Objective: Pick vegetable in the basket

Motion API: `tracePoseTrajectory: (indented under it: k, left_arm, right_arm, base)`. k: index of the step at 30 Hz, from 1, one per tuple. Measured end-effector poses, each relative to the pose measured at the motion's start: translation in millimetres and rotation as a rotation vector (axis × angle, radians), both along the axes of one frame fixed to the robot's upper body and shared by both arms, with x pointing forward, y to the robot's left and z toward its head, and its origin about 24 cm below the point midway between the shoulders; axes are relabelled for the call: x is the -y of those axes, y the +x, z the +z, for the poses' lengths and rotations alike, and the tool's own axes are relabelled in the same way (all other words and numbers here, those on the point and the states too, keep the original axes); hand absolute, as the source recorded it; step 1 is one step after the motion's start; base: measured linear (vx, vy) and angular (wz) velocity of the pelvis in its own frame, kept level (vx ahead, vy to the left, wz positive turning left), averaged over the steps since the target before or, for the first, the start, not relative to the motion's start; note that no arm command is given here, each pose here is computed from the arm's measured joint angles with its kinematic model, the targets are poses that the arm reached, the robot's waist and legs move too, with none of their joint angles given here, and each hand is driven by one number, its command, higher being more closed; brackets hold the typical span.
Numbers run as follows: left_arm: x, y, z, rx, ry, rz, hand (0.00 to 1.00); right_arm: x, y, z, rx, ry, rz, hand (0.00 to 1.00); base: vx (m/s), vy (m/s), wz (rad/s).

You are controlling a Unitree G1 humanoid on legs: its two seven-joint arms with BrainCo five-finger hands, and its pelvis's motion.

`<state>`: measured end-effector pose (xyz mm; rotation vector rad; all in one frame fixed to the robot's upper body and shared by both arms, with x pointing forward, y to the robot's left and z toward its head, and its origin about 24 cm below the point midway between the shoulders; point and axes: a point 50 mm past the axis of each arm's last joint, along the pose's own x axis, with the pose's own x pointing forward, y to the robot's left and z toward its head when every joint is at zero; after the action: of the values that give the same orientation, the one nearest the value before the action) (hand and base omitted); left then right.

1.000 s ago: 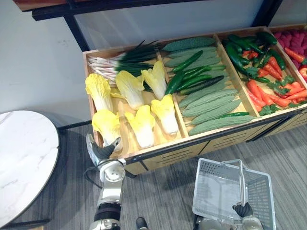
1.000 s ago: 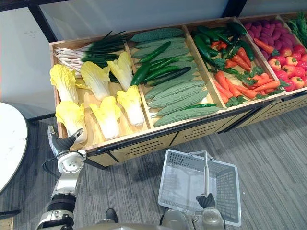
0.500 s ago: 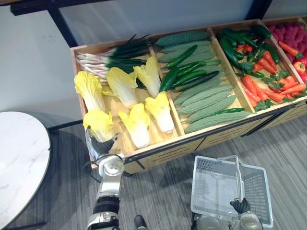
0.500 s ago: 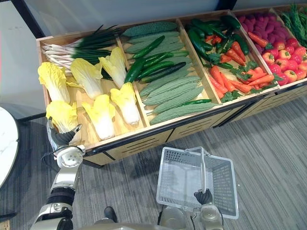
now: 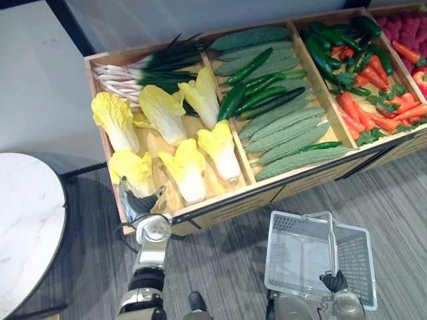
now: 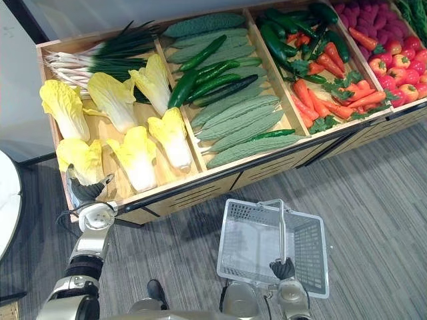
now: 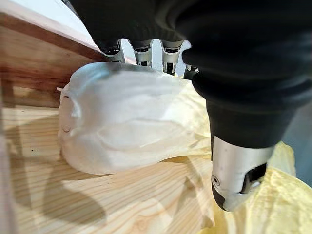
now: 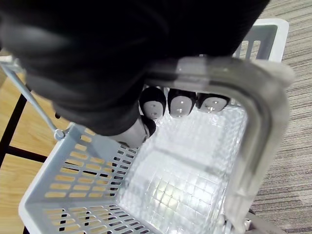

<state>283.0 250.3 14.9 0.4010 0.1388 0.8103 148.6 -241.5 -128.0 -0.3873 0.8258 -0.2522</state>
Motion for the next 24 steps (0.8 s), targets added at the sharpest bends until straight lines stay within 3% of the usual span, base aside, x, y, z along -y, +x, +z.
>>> tracePoseTrajectory:
  k: [12,18,24]
  left_arm:
    - [-3.9,8.4,-8.6,-0.063,-0.02,0.033,0.0]
    - [-12.8,19.0,-7.5,-0.137,0.012,-0.038,0.0]
    - [-24.8,35.2,3.6,-0.332,0.208,-0.169,0.0]
  right_arm:
    - [4.0,3.7,2.6,0.009,-0.013,0.004,1.0]
    - [5.6,9.5,4.6,0.01,-0.022,0.024,1.0]
    - [11.7,23.0,11.5,0.026,-0.044,0.056,1.0]
  base:
    - [-0.02,-0.028,-0.04]
    - [-0.05,-0.036,-0.02]
    - [-0.03,-0.018,-0.01]
